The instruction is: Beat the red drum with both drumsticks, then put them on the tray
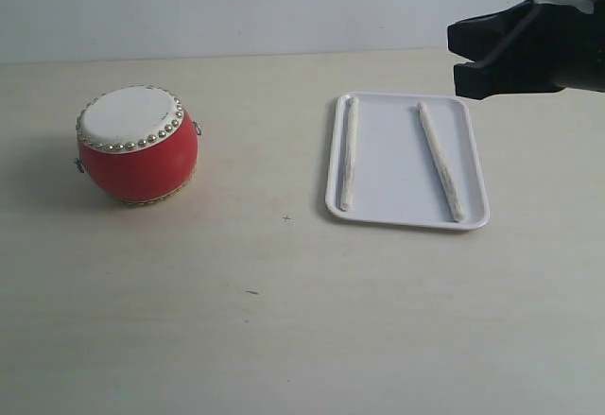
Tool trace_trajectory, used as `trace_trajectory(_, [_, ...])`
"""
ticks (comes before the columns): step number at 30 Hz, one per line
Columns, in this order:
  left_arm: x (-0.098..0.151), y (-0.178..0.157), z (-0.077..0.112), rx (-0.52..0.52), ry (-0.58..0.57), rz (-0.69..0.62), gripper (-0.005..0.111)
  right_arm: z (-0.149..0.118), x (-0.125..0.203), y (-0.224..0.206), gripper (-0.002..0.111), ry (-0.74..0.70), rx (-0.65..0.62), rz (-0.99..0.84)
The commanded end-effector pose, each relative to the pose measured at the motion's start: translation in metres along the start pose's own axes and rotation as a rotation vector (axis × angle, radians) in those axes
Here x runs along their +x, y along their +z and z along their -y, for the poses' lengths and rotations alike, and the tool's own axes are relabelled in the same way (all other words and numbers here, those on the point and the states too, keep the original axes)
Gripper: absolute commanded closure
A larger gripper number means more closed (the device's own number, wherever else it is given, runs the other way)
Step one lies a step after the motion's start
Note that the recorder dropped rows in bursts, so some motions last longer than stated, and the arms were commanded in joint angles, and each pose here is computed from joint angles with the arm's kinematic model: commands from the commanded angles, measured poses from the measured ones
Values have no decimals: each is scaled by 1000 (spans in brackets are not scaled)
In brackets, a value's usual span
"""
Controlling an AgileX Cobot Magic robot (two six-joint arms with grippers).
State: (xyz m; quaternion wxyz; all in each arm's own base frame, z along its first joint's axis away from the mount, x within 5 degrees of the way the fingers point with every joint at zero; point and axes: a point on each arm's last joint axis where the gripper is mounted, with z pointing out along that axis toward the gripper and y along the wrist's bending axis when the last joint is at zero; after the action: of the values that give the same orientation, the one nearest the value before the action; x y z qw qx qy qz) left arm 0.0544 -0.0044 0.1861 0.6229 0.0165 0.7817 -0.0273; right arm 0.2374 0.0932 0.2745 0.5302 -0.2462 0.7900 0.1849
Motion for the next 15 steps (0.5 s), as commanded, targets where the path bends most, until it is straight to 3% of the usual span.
trace_trajectory(1, [5,0,-4,-51,-41,-40,107,0,1,-1,108,1,3,1])
trace_trajectory(15, [5,0,-4,-51,-32,-40,107,0,1,-1,108,1,3,1])
